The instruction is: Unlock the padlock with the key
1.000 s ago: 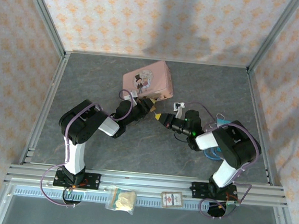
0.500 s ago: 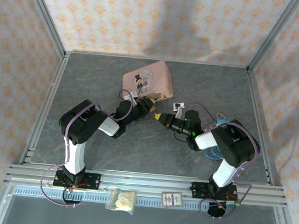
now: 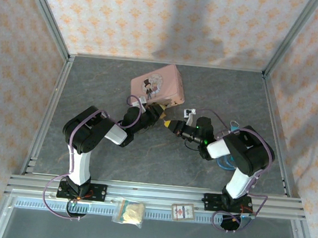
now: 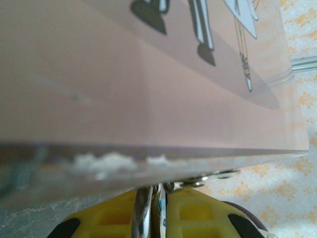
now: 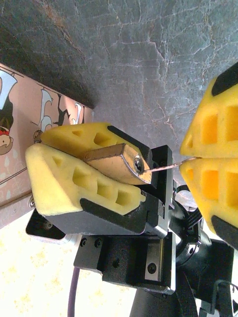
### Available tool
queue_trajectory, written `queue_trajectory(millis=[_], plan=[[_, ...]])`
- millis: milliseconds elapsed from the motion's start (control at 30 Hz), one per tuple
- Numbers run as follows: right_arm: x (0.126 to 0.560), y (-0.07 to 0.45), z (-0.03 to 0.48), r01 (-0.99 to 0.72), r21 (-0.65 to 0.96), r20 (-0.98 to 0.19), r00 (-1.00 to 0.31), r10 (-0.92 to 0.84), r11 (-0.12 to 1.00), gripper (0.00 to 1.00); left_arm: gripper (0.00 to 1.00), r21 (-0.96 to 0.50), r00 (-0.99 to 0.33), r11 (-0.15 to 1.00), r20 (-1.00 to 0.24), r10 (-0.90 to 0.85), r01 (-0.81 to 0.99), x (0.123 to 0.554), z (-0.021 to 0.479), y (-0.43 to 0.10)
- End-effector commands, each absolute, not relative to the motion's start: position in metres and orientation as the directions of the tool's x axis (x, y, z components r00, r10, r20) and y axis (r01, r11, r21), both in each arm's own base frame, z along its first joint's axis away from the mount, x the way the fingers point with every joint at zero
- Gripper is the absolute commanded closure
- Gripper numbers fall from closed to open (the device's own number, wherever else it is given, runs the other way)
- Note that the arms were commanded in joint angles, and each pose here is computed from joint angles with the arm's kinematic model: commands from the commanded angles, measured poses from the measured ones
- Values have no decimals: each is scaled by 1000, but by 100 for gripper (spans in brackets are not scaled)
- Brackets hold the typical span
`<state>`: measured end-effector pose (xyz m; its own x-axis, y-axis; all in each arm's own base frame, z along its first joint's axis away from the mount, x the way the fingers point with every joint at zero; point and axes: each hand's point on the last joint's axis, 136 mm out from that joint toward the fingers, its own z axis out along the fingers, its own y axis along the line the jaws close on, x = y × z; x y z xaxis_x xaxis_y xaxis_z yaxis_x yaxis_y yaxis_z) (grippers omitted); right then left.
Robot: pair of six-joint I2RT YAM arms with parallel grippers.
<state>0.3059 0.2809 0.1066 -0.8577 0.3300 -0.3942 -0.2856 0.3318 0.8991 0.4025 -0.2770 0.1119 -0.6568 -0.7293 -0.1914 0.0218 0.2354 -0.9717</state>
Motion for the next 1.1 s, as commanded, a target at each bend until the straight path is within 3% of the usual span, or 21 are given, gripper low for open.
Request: queue_trajectory(millis=[0,267,700,1067], plan=[[313,282,130,-353,885,-448,-823,350,302,100,100,-985,-685,171,-137,-716,18,393,121,-286],[326,277,130,-317,894,-431,-799,419,316,100,100,-986,-690,164,-136,-711,26,390,124,-288],[321,282,146,-291,941,-340,-825,453,175,100,100,-993,-692,102,-111,-714,54,385,143,-296],[336,290,147,-243,964,-267,-842,470,113,100,100,-991,-712,118,-133,-689,71,379,143,-307]])
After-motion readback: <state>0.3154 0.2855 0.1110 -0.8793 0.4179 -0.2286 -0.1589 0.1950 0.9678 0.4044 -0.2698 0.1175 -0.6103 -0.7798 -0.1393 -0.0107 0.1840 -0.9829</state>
